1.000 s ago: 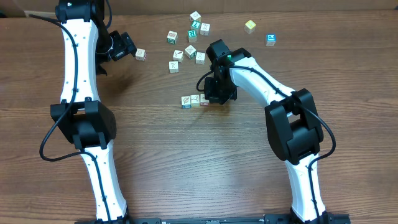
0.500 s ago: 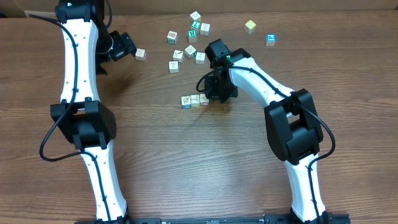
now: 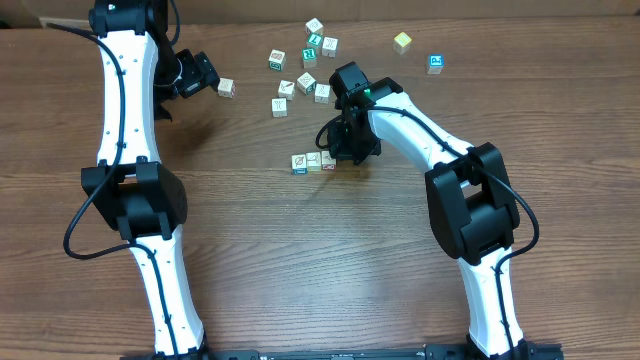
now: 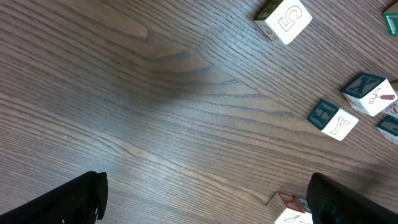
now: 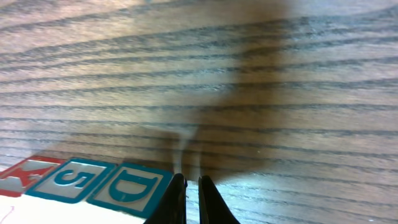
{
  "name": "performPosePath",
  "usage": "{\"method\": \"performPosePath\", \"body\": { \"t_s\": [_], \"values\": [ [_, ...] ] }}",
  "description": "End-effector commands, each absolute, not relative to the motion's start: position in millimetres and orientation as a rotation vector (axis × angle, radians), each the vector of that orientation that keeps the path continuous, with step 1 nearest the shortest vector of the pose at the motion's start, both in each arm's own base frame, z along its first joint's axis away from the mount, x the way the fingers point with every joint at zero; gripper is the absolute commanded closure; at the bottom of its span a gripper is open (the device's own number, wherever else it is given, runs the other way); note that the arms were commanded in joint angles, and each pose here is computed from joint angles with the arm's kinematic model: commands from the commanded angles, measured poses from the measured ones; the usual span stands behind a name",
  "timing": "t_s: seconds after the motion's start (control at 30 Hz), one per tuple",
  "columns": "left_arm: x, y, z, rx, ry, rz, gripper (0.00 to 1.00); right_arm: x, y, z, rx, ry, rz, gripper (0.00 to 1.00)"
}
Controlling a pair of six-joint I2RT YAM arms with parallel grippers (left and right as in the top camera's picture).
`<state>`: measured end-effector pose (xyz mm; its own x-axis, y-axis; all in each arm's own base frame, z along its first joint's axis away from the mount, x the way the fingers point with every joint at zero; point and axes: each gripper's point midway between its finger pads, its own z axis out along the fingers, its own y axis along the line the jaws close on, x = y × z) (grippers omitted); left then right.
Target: Form a horizontal line
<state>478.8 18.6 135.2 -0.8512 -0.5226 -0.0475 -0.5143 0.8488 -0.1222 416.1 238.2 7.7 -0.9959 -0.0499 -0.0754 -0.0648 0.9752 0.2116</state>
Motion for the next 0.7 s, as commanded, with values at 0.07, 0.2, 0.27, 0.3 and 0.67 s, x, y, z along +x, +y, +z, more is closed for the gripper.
{"method": "performPosePath", "body": {
  "t_s": [0.07, 0.2, 0.27, 0.3, 0.67],
  "values": [
    [481.6, 18.3, 146.0, -0.807, 2.917, -0.179, 0.00, 413.7, 242.9, 13.4, -0.109, 3.044, 0.362, 0.94],
    [481.5, 18.3, 146.0, -0.808, 2.917, -0.179, 0.00, 412.5, 245.7, 14.0, -0.112, 3.047, 0.389, 0.94],
    [481.6, 18.3, 146.0, -0.807, 2.917, -0.179, 0.01, 412.5, 245.7, 14.0, -0.112, 3.047, 0.388, 0.94],
    [481.6, 18.3, 146.0, -0.807, 2.917, -0.179, 0.01, 412.5, 245.8, 14.0, -0.113, 3.047, 0.389, 0.94],
    [481.6, 18.3, 146.0, -0.807, 2.917, -0.179, 0.00, 416.8, 237.3, 12.4, -0.102, 3.034, 0.309, 0.93]
  ]
}}
